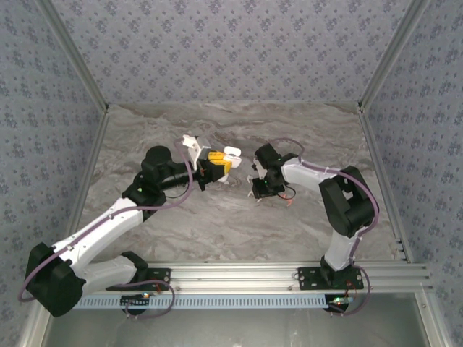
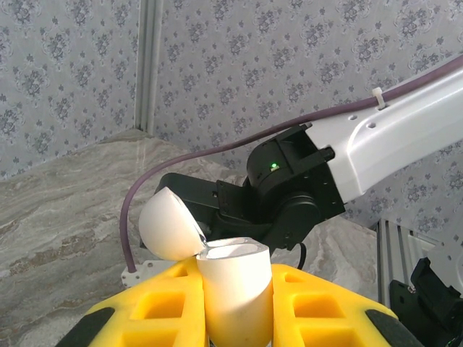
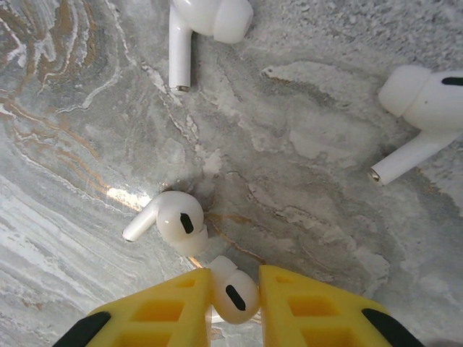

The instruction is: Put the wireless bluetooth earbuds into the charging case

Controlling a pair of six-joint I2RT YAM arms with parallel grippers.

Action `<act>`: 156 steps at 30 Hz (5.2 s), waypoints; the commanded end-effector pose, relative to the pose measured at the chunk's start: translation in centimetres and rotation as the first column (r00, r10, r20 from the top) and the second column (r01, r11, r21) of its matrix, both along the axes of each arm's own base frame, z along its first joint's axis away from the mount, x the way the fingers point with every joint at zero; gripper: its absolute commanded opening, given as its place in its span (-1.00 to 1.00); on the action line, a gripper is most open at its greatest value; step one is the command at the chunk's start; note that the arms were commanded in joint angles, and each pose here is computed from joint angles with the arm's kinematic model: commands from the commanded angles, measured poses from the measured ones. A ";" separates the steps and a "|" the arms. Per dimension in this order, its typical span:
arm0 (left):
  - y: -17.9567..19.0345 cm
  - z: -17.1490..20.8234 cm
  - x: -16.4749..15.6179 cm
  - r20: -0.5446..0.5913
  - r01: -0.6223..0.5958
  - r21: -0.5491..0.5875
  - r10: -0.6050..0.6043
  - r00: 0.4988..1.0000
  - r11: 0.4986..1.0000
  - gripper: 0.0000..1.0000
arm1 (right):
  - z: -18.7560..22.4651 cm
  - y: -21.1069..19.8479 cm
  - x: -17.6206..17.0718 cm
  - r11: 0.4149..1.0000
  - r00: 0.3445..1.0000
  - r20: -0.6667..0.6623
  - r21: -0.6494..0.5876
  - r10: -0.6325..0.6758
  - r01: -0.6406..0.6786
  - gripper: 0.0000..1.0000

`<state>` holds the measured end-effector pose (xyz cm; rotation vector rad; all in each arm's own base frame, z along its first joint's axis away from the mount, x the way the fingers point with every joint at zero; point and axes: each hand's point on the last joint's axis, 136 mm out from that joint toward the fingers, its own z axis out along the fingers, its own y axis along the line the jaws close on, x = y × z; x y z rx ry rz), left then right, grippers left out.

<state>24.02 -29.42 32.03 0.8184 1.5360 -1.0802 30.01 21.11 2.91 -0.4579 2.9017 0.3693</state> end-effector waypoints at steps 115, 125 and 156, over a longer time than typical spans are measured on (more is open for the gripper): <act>1.5 6.7 -0.2 0.178 -0.078 -0.199 0.114 0.977 0.977 -1.00 | 16.5 -2.0 0.4 0.947 0.920 0.387 0.316 -0.069 -0.062 0.15; 2.0 8.9 -1.7 0.234 -0.031 -0.247 0.090 0.968 0.968 -1.00 | 5.9 0.7 -0.1 0.995 0.990 0.134 0.082 0.050 -0.061 0.11; 1.7 7.6 -1.5 0.198 -0.034 -0.204 0.076 0.977 0.978 -1.00 | -0.8 3.1 1.8 0.992 0.994 0.039 0.058 0.106 -0.108 -0.46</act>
